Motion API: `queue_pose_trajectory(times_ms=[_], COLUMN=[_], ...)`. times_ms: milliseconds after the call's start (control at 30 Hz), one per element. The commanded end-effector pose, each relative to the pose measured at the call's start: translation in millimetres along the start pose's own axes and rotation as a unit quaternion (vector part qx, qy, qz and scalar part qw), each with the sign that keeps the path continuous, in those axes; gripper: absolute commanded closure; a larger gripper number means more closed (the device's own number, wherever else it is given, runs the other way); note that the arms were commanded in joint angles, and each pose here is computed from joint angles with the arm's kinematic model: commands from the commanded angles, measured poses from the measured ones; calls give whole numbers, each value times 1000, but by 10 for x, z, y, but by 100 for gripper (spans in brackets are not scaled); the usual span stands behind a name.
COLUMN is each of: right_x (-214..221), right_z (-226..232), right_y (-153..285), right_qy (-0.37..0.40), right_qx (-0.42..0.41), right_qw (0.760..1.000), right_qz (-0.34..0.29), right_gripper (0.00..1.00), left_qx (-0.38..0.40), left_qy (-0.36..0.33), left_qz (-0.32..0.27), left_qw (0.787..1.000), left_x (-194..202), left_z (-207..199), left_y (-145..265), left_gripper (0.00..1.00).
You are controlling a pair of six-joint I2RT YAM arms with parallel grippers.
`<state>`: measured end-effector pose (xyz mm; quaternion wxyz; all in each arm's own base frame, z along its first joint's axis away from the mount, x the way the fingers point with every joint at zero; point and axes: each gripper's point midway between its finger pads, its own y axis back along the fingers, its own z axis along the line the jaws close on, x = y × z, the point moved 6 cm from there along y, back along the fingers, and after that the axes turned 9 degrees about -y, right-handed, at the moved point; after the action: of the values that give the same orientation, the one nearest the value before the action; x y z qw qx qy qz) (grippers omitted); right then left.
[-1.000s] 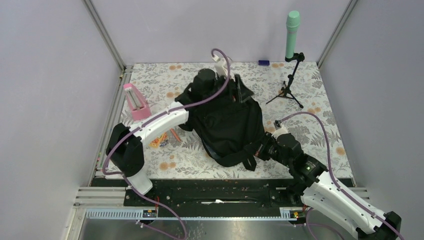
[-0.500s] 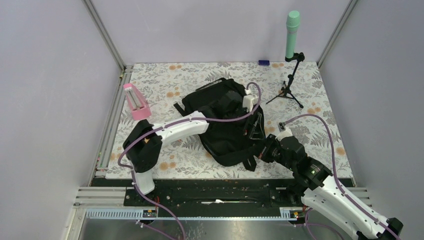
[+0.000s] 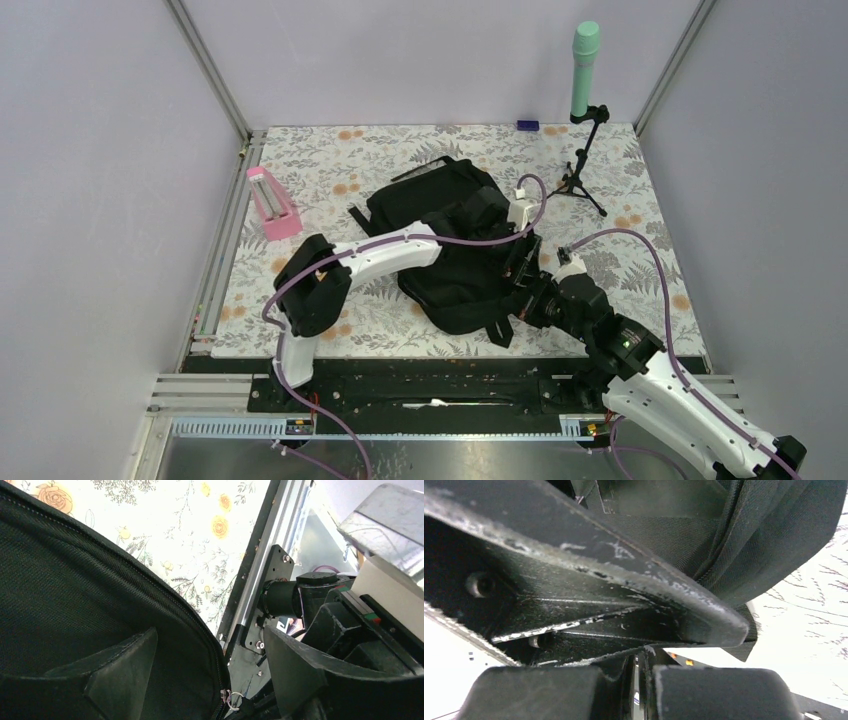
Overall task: Pack the student bag
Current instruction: Zip the student bag at the center of the board.
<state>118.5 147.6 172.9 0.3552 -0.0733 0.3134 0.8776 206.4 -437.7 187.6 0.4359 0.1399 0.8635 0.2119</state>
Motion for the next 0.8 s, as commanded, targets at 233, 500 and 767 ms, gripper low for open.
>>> queue_pose_trajectory(times_ms=[233,500,767], right_x=[-129,-32,67], right_z=[233,308,468], right_y=[116,101,-10], right_qy=[23,23,0], right_qx=[-36,-54,-101], right_qw=[999,998,994], right_qz=[-26,21,52], right_gripper=[100,100,100], left_qx=[-44,-98,-145], left_qy=[-18,31,41], left_qz=[18,-164,-296], left_qw=[999,981,943], left_x=[-4,-781,-1345], left_z=[5,311,699], left_y=[-286,-103,240], left_gripper=[85,100,100])
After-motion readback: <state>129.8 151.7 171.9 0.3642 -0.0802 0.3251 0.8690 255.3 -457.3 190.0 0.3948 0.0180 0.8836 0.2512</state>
